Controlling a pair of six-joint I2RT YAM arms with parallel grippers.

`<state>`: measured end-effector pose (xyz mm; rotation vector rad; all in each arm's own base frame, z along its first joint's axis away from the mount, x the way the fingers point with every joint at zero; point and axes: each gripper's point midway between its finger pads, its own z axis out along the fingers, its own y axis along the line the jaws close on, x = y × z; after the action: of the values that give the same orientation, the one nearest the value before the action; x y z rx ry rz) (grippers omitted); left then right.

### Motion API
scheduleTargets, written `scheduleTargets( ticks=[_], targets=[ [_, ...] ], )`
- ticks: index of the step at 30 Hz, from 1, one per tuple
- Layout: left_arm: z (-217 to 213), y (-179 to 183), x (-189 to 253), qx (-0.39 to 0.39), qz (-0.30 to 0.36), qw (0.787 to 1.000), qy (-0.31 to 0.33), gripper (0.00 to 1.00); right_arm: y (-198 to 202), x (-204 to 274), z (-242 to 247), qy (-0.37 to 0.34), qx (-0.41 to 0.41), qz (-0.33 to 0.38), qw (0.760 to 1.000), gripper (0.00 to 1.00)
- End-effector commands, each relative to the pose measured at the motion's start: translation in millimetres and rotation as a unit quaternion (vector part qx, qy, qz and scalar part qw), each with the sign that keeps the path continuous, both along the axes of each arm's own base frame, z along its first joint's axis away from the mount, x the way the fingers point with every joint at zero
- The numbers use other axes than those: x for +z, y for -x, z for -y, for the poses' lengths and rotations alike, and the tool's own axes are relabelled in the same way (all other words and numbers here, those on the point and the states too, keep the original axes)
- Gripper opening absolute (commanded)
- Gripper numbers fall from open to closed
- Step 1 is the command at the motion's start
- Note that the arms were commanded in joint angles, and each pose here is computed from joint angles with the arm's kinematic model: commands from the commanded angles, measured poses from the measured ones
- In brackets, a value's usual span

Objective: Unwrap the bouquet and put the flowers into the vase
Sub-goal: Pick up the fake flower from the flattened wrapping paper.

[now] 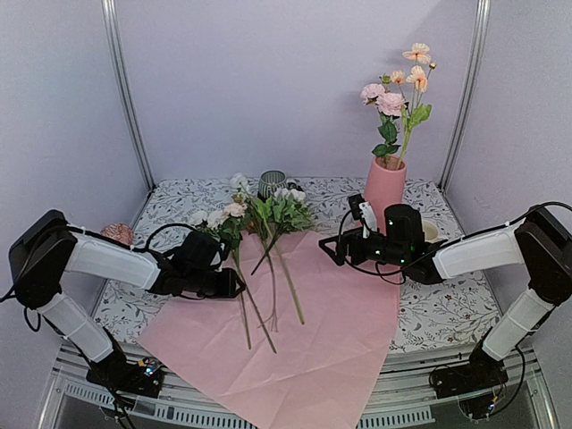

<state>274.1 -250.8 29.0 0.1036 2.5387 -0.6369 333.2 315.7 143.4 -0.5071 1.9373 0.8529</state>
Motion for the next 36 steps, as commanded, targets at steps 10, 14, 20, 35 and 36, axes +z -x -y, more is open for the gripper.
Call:
scheduleTargets(
  ticks=[10,14,20,35,36],
  targets=[
    [21,2,-14,-0.020,-0.040,0.998,0.049,0.15,-1,2,-6,0.007,0.002,0.011,1.000,0.99],
    [17,-2,4,-0.004,-0.014,0.998,0.058,0.07,-2,2,-6,0.011,0.000,0.014,1.000,0.99],
    [-4,-6,53,0.029,0.060,0.995,0.073,0.00,-2,2,-7,0.012,-0.001,0.014,1.000,0.99],
    [-10,26,162,-0.047,0.244,0.948,0.198,0.00,9,20,-9,-0.002,0.011,0.023,1.000,0.99],
    [-10,30,168,-0.054,0.256,0.942,0.210,0.00,12,27,-10,-0.005,0.011,0.030,0.999,0.99]
  ],
)
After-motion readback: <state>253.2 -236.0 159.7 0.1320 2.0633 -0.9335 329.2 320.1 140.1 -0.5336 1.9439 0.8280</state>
